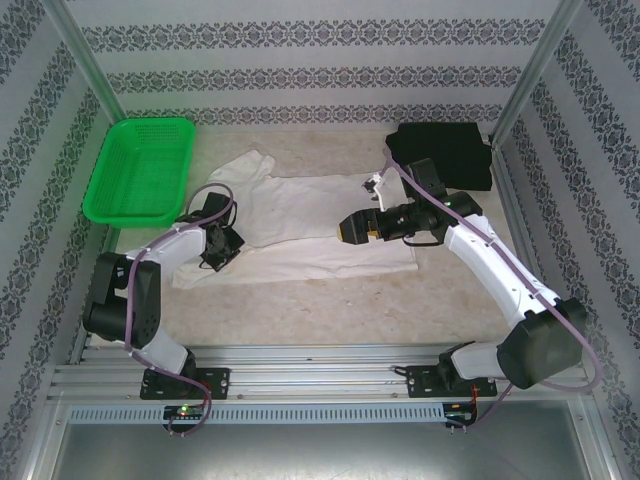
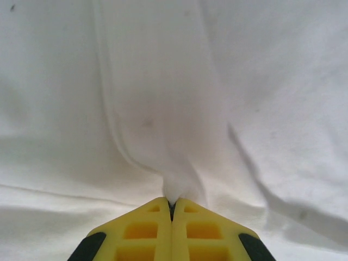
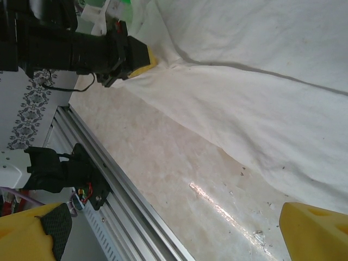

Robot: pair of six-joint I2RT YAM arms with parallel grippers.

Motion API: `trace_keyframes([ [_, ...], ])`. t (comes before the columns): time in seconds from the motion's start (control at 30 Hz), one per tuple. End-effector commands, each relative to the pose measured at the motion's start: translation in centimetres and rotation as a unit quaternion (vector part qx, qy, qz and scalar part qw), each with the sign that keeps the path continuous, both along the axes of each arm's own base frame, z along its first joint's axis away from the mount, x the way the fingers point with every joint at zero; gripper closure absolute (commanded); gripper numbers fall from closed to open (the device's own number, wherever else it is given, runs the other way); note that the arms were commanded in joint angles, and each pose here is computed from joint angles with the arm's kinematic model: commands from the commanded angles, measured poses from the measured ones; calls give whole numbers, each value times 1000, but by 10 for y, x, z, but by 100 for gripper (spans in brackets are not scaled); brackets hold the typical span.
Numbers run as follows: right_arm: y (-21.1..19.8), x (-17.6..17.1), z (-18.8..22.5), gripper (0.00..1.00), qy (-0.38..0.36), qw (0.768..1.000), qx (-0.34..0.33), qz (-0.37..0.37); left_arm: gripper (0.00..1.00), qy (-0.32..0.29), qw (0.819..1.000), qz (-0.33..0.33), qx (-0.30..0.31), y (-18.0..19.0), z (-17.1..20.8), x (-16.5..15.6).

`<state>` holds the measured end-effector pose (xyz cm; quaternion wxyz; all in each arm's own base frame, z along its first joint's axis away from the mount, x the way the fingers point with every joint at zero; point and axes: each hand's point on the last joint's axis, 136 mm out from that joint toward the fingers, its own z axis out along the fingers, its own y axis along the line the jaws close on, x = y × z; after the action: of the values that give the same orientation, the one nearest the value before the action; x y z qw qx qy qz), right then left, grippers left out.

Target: Fold and stack the t-shirts

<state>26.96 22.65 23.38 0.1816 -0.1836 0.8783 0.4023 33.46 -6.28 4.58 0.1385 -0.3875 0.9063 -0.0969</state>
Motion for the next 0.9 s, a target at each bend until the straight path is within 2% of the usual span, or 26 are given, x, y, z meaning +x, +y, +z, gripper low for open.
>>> trace_keyframes([
  [0.0, 6, -2, 8, 2, -29, 999, -3, 19, 100, -15, 1000, -12, 4, 1, 7, 16],
  [0.5, 10, -9, 0, 2, -13, 999, -11, 29, 100, -36, 998, -59, 13, -10, 7, 76],
  [0.87, 9, -11, -11, 2, 1, 999, -20, 24, 100, -29, 994, -107, 8, -22, -5, 101],
])
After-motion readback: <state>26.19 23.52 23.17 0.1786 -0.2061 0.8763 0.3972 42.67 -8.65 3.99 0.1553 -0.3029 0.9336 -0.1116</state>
